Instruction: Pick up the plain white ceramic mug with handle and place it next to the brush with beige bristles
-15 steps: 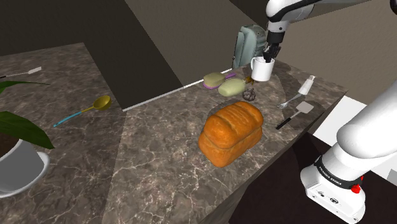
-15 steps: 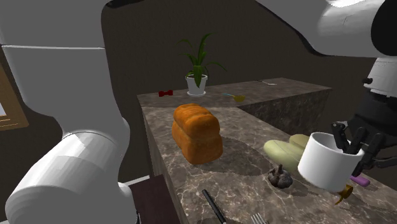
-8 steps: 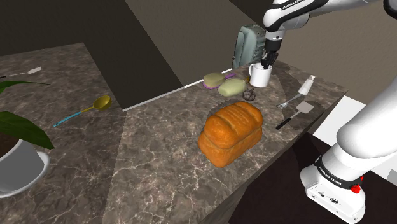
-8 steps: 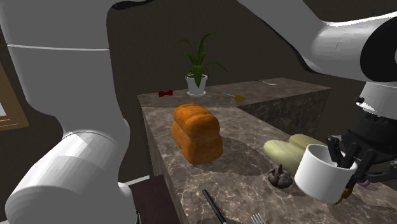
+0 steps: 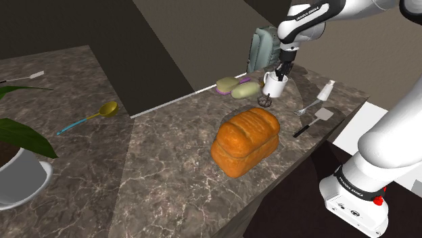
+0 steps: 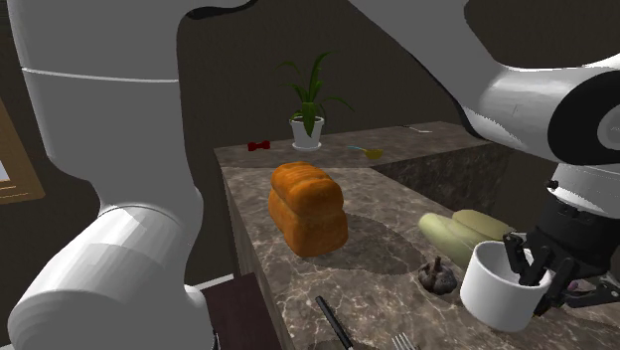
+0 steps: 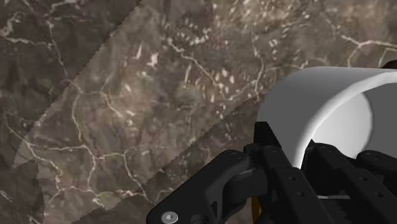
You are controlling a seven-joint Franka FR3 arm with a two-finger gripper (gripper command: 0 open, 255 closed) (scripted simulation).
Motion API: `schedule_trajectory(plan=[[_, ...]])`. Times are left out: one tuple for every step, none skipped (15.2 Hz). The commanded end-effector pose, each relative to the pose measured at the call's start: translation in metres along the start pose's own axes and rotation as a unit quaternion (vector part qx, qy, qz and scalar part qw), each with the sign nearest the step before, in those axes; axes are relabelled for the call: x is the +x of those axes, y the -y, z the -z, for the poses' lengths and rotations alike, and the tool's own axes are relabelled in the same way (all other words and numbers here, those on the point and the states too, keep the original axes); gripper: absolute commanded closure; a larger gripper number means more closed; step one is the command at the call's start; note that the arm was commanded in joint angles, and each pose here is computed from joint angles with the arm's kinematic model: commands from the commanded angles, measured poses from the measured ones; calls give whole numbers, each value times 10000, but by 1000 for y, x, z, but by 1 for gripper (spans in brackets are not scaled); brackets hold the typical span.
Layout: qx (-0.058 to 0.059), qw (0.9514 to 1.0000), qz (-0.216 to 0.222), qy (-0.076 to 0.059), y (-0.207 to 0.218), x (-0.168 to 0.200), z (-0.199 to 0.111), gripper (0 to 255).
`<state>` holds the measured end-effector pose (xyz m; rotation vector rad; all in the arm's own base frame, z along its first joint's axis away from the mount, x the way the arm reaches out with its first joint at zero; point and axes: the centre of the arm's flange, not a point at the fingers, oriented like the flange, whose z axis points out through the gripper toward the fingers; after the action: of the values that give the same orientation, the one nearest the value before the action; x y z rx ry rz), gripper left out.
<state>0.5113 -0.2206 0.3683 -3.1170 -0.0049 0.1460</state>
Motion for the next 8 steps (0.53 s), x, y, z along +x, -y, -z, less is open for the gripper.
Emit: schedule_trajectory(plan=[[18,10000,21,40,2,1,-10,255],[18,10000,21,40,2,1,-10,255],[18,10000,21,40,2,1,-10,255],[18,10000,21,40,2,1,-10,255],[18,10000,21,40,2,1,-10,255],[18,10000,21,40,2,1,-10,255],[18,10000,21,40,2,1,-10,255],[18,10000,21,40,2,0,-10,0]])
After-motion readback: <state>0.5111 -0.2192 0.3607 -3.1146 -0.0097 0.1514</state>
